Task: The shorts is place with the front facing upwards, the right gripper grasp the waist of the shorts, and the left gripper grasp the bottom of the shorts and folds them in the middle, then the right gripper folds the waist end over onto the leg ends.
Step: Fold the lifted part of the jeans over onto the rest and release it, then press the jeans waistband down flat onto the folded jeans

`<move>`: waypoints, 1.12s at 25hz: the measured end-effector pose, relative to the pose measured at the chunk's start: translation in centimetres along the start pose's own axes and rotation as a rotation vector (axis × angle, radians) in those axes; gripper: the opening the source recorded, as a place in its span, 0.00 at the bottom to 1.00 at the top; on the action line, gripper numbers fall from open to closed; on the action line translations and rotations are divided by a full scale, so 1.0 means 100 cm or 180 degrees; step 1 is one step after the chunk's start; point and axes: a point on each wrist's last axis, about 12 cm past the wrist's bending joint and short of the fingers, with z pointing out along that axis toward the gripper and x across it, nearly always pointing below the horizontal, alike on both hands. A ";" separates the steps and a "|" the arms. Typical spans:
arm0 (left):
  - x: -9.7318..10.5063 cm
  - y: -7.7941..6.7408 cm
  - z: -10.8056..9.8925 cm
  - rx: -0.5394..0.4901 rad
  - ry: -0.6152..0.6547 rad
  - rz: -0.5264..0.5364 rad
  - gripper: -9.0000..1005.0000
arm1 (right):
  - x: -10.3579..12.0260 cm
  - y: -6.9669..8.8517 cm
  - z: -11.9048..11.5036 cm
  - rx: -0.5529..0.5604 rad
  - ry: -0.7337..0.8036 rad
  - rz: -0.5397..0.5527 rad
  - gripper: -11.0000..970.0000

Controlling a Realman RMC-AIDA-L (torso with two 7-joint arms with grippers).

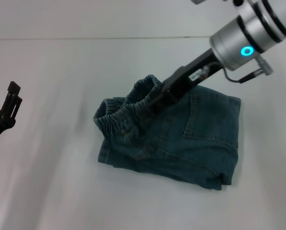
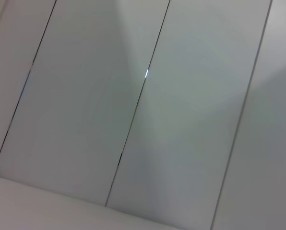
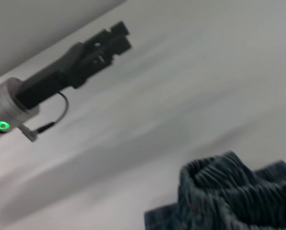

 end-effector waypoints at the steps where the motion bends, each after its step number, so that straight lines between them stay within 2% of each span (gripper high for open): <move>1: 0.000 0.000 0.000 0.0003 0.0003 0.0005 0.66 | 0.003 -0.002 -0.003 0.0020 0.0013 0.0023 0.68; 5: -0.001 0.001 -0.001 0.0144 0.0083 -0.0025 0.66 | 0.020 -0.011 -0.018 0.0079 -0.0117 0.0121 0.76; 9: -0.006 0.005 0.000 0.0550 0.0343 -0.0149 0.66 | 0.050 -0.010 -0.039 -0.0052 -0.0558 0.0050 0.93; 10: -0.009 0.005 0.001 0.0711 0.0425 -0.0161 0.66 | 0.061 -0.010 -0.045 -0.0102 -0.0719 0.0028 0.97; 15: -0.021 -0.002 0.007 0.1435 0.0747 -0.0286 0.65 | 0.125 -0.012 -0.069 -0.0151 -0.1326 0.0012 0.98; 19: -0.026 -0.017 0.025 0.2018 0.1088 -0.0369 0.65 | 0.173 -0.006 -0.084 -0.0133 -0.1415 -0.0022 0.98; 23: -0.025 -0.044 0.056 0.2583 0.1472 -0.0390 0.65 | 0.208 -0.003 -0.094 -0.0005 -0.1458 0.0090 0.98; 28: -0.018 -0.078 0.088 0.2912 0.1805 -0.0332 0.64 | 0.238 -0.001 -0.107 0.0239 -0.1665 0.0247 0.98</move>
